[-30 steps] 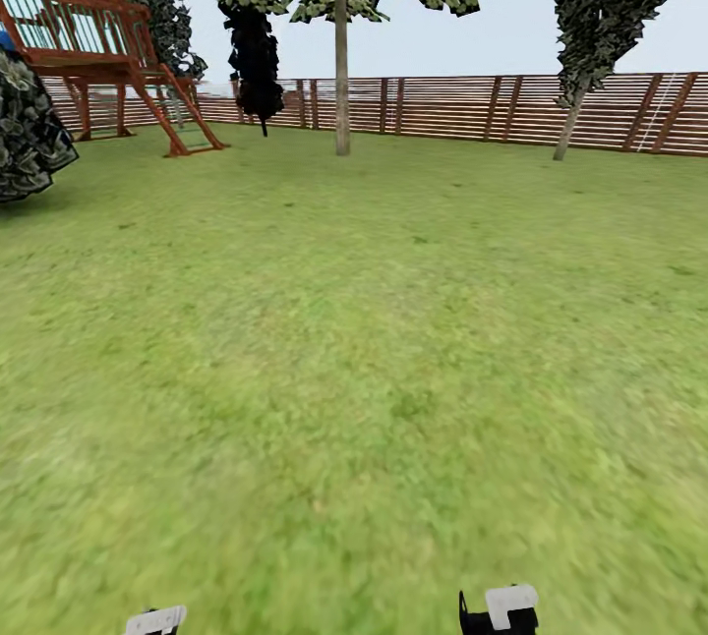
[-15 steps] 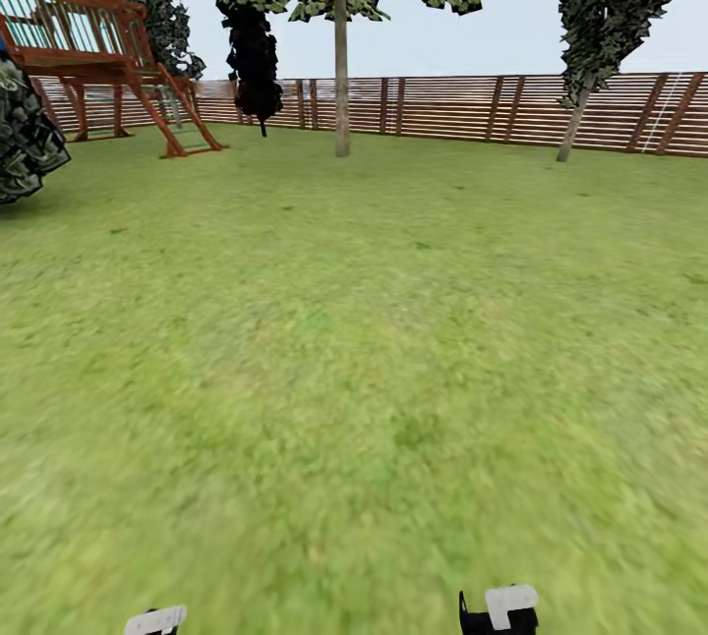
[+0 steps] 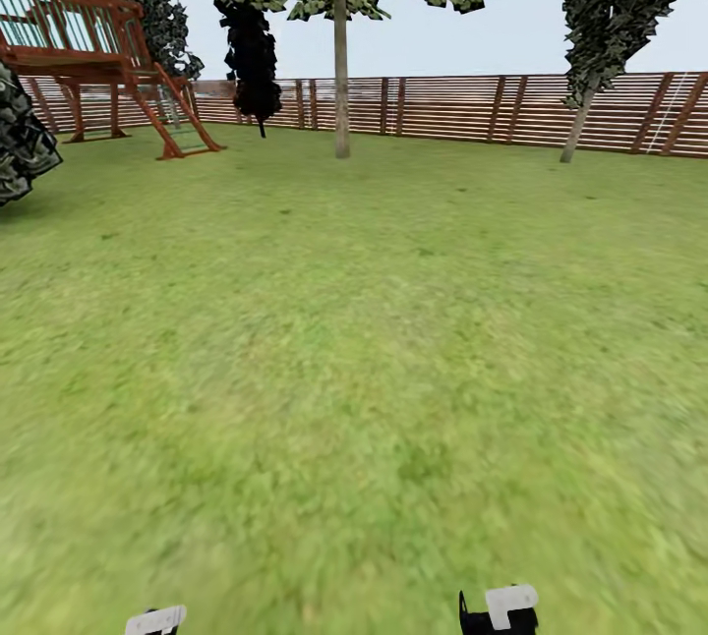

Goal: In the garden, pick up the pesticide atomizer on the floor and spray pesticide onto both trees until each tree trunk is fully covered.

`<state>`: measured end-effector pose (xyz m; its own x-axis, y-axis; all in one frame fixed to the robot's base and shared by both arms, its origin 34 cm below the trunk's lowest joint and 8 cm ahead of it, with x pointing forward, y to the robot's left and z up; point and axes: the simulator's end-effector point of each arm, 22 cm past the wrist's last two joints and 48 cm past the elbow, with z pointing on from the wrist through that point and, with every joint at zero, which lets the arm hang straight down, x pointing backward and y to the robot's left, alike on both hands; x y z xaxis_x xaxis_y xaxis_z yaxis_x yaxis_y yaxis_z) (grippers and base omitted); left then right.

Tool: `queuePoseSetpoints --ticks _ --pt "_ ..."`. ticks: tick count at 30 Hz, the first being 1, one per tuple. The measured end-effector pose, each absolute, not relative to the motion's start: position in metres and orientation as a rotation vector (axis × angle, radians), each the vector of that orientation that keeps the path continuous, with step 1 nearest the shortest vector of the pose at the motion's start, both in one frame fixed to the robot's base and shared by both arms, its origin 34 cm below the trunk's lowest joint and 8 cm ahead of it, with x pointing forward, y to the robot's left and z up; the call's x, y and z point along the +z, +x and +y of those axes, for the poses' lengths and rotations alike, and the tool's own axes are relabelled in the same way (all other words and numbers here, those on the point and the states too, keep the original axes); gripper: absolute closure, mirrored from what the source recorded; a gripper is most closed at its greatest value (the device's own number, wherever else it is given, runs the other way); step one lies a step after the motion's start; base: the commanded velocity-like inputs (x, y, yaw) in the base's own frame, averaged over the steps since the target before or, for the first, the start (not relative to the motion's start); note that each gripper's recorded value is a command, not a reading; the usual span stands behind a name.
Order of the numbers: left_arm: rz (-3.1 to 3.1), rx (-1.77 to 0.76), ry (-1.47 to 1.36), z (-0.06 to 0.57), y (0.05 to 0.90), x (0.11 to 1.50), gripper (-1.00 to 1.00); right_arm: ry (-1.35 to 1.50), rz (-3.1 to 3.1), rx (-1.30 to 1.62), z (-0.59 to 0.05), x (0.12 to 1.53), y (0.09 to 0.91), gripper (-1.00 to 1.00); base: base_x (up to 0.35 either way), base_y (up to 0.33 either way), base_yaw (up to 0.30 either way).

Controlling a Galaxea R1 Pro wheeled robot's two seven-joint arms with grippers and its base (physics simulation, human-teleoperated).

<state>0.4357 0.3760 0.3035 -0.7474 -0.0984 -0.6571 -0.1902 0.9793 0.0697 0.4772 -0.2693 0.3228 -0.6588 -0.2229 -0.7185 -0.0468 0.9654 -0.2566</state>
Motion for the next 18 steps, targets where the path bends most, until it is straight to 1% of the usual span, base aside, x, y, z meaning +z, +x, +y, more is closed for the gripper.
queuePoseSetpoints --ticks 18 --pt "2.419 0.171 -0.200 0.3758 0.4357 0.3035 1.00 -0.188 2.281 -0.273 -0.2693 0.3228 0.4772 -1.00 0.338 0.000 0.000"
